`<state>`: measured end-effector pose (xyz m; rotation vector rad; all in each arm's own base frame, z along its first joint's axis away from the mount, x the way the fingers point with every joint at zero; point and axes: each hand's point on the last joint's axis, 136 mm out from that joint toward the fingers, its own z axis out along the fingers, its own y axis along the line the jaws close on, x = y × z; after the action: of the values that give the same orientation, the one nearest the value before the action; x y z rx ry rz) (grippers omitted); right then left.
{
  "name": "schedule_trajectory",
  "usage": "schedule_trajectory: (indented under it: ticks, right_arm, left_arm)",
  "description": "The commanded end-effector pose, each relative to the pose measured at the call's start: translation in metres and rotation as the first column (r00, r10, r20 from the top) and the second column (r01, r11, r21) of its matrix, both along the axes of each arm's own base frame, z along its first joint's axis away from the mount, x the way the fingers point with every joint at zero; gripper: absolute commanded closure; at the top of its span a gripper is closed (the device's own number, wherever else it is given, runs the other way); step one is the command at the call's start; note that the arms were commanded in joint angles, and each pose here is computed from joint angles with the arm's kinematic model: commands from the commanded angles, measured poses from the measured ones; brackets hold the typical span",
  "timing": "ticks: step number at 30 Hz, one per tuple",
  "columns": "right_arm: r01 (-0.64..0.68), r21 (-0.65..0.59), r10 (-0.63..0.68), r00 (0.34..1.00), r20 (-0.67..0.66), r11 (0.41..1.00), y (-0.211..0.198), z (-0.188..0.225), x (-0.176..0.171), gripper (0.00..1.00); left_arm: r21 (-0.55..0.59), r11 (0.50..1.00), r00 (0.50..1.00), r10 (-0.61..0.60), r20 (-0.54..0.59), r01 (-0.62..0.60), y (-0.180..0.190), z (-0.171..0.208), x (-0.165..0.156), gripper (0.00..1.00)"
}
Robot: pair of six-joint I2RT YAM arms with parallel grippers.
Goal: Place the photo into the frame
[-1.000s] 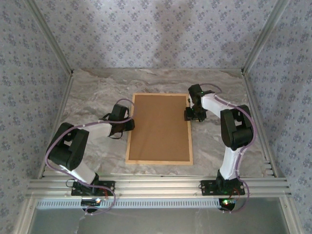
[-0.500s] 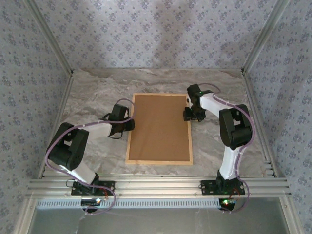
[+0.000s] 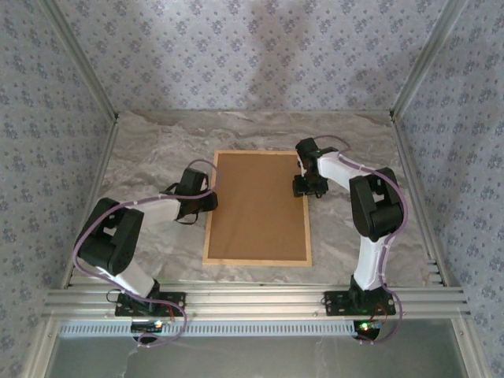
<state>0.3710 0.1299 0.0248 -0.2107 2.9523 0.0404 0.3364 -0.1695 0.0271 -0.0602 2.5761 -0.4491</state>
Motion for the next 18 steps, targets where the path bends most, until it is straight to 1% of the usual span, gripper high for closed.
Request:
schedule_trajectory:
  ticks: [1, 5, 9, 13, 15, 18]
  right_arm:
    - [-0.048, 0.023, 0.051, 0.992, -0.119, 0.999, 0.020, -0.034, -0.025, 0.45]
    - [-0.056, 0.030, 0.059, 0.991, -0.117, 0.998, 0.022, -0.027, -0.025, 0.44]
    - [-0.050, 0.034, 0.051, 0.998, -0.049, 0.998, 0.016, 0.002, -0.016, 0.44]
    - [-0.024, 0.079, 0.024, 1.000, 0.007, 0.997, 0.010, 0.027, -0.011, 0.44]
    - [-0.015, 0.096, 0.013, 1.000, 0.013, 0.995, 0.008, 0.031, -0.011, 0.44]
    - [-0.002, 0.078, 0.002, 1.000, 0.001, 0.997, 0.001, 0.025, -0.011, 0.44]
  left_arm:
    - [0.055, 0.998, 0.986, -0.026, -0.163, 0.036, 0.009, -0.041, -0.034, 0.75]
    - [0.056, 0.998, 0.986, -0.026, -0.162, 0.035, 0.009, -0.040, -0.034, 0.75]
    - [0.056, 0.998, 0.986, -0.026, -0.163, 0.036, 0.009, -0.040, -0.034, 0.75]
    - [0.054, 0.998, 0.986, -0.026, -0.164, 0.035, 0.008, -0.040, -0.035, 0.75]
    - [0.052, 0.998, 0.986, -0.026, -0.164, 0.035, 0.008, -0.040, -0.034, 0.75]
    - [0.052, 0.998, 0.986, -0.027, -0.166, 0.036, 0.008, -0.041, -0.035, 0.75]
